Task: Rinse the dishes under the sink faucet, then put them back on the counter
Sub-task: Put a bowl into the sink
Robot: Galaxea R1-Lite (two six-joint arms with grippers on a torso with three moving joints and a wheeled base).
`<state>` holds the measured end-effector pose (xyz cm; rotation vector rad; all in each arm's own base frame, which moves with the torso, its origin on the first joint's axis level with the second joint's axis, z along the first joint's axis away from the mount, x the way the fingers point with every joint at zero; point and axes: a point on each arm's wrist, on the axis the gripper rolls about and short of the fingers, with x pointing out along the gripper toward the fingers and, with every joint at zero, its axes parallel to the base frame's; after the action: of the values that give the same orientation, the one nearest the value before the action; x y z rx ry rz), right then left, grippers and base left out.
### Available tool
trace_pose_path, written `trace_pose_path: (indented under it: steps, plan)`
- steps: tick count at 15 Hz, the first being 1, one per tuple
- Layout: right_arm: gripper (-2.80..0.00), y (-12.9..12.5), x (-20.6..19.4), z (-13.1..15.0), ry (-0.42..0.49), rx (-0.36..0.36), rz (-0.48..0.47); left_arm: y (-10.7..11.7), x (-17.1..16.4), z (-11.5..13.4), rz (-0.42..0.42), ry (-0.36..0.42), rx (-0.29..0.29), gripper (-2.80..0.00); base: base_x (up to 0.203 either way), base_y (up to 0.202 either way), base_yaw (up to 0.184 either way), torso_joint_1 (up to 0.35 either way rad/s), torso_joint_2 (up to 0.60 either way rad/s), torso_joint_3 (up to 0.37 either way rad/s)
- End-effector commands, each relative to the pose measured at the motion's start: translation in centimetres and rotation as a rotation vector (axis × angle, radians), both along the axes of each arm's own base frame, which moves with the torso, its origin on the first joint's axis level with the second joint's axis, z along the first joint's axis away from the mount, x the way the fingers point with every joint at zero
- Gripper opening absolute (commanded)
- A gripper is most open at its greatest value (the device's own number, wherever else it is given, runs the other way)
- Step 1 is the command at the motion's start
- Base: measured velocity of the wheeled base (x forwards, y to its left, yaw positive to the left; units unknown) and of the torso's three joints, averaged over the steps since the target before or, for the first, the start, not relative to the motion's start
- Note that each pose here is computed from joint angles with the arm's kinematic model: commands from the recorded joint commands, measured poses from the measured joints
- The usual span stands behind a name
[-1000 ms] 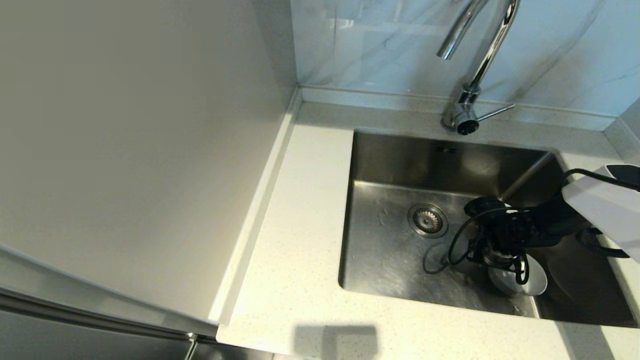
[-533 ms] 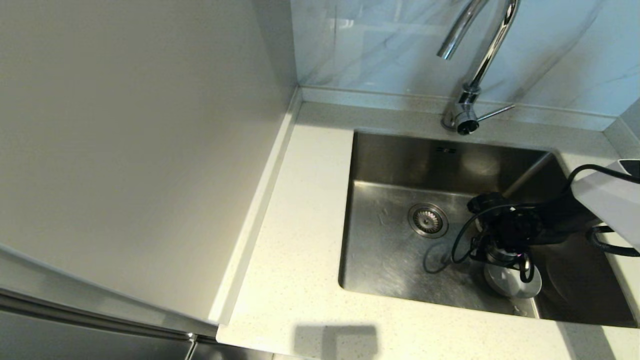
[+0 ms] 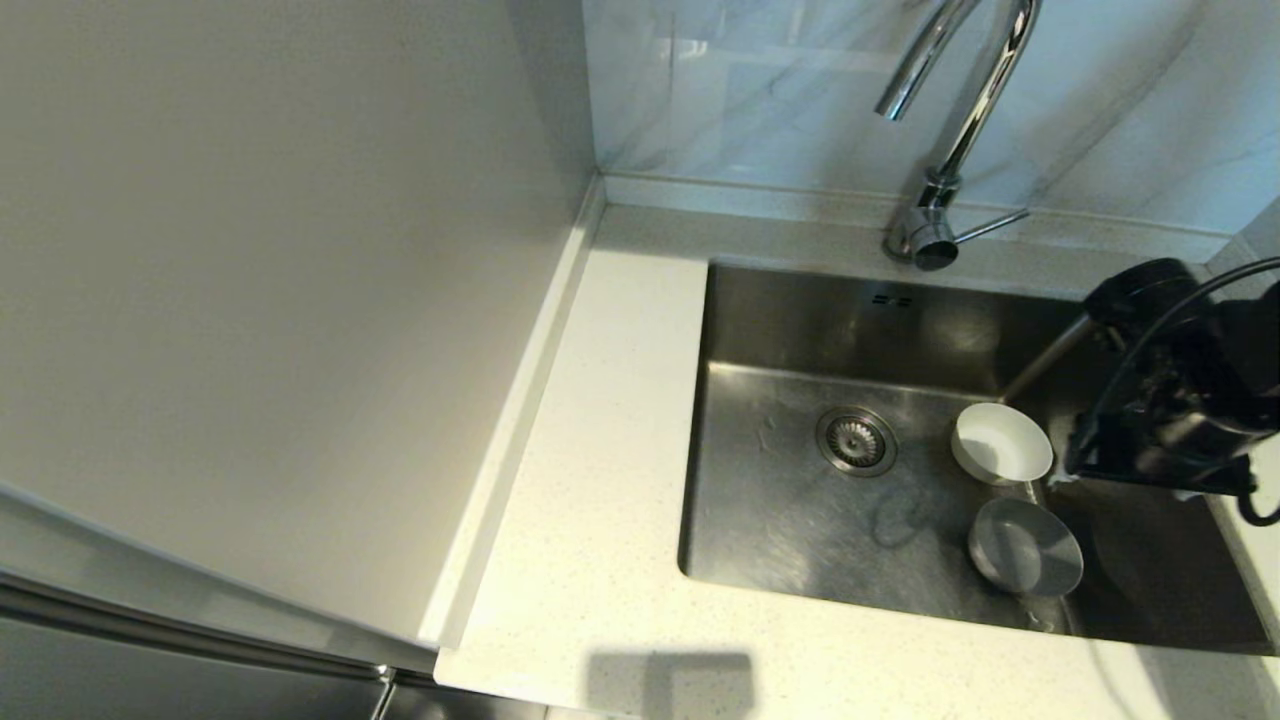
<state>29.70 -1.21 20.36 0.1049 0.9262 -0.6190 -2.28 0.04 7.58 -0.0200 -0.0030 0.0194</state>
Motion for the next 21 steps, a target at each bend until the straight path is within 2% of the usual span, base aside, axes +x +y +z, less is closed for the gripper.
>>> trace_pose_path:
  steps: [1, 3, 4, 6, 8, 10, 16, 18, 21]
  plan:
    - [0.0, -3.5, -2.8, 2.8, -0.065, -0.003, -0.149, 0.0, 0.0, 0.0, 0.0, -0.003, 0.0, -2.8, 0.0, 0.0, 0.0, 0.0, 0.0, 0.0]
    - [0.0, -7.0, -3.5, 2.6, -0.084, 0.043, -0.318, 0.0, 0.0, 0.0, 0.0, -0.003, -0.001, -2.8, 0.0, 0.0, 0.0, 0.0, 0.0, 0.0]
    - [0.0, -8.4, -4.1, 2.7, -0.097, 0.096, -0.372, 0.0, 0.0, 0.0, 0.0, -0.003, -0.001, -2.8, 0.0, 0.0, 0.0, 0.0, 0.0, 0.0]
    - [0.0, -10.4, -5.1, 3.0, -0.152, 0.221, -0.46, 0.0, 0.0, 0.0, 0.0, -0.003, 0.0, -2.8, 0.0, 0.0, 0.0, 0.0, 0.0, 0.0]
    - [0.0, -12.4, -5.4, 2.9, -0.175, 0.277, -0.52, 0.0, 0.0, 0.0, 0.0, -0.003, 0.0, -2.8, 0.0, 0.0, 0.0, 0.0, 0.0, 0.0]
    - [0.0, -14.4, -5.5, 1.9, -0.159, 0.305, -0.583, 0.0, 0.0, 0.0, 0.0, -0.003, 0.0, -2.8, 0.0, 0.0, 0.0, 0.0, 0.0, 0.0]
    - [0.0, -20.3, -6.7, -0.7, -0.137, 0.411, -0.716, 0.0, 0.0, 0.0, -0.001, -0.003, 0.0, -2.8, 0.0, 0.0, 0.0, 0.0, 0.0, 0.0]
    - [0.0, -20.9, -6.7, -1.8, -0.118, 0.465, -0.714, 0.0, 0.0, 0.0, -0.001, -0.003, -0.001, -2.8, 0.0, 0.0, 0.0, 0.0, 0.0, 0.0]
    - [0.0, -20.9, -6.6, -2.4, -0.102, 0.492, -0.71, 0.0, 0.0, 0.0, 0.0, -0.003, -0.001, -2.8, 0.0, 0.0, 0.0, 0.0, 0.0, 0.0]
